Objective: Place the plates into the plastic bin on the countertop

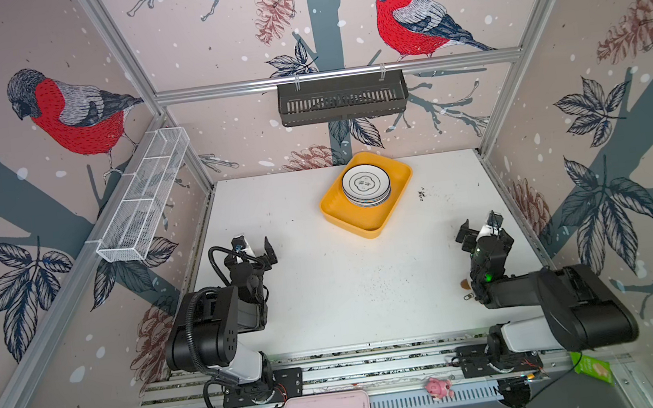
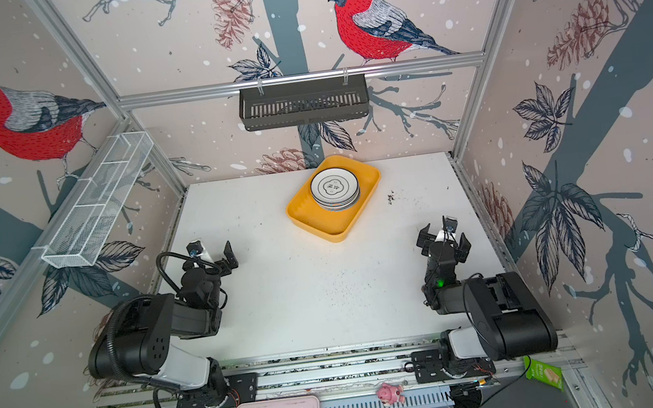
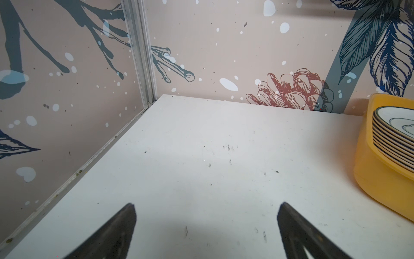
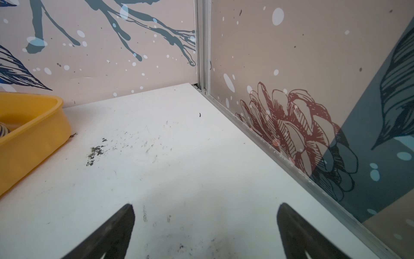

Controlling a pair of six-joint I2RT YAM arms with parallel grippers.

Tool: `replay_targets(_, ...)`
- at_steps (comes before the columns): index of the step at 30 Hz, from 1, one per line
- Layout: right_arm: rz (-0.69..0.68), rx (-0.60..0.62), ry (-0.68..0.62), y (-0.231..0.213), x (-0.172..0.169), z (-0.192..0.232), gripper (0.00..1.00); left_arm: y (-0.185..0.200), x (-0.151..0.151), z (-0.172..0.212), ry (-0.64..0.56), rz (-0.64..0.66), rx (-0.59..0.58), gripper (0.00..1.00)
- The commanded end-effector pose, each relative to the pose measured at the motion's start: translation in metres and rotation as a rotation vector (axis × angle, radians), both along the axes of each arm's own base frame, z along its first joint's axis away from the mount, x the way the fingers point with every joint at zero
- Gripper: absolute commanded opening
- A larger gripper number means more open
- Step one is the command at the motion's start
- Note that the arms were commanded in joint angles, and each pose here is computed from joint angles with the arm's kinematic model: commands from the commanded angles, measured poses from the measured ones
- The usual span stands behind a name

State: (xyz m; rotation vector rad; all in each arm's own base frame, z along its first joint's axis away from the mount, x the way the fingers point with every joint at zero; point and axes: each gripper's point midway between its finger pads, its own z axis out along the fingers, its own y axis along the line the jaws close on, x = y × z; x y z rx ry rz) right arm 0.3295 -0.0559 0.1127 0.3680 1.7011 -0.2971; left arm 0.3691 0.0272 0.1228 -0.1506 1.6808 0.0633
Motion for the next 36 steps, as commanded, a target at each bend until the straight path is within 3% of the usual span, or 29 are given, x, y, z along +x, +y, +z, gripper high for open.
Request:
replay_targets(1, 0.041, -0.008, -0.198, 0.006, 0.002, 0.042, 0.99, -0.001, 0.001, 0.009, -0.033, -0.004, 0.013, 0.98)
replay_targets(8, 0.117, -0.001, -0.143, 0.011, 0.022, 0.027, 0.99, -0.001, 0.001, 0.009, -0.034, -0.007, 0.012, 0.98)
replay_targets(11, 0.102, 0.018, -0.058, 0.011, 0.033, 0.016, 0.99, -0.001, 0.001, 0.008, -0.030, -0.007, 0.012, 0.98)
replay_targets(36, 0.091, -0.010, -0.105, 0.011, 0.028, 0.023, 0.99, -0.002, 0.001, 0.009, -0.035, -0.009, 0.014, 0.98)
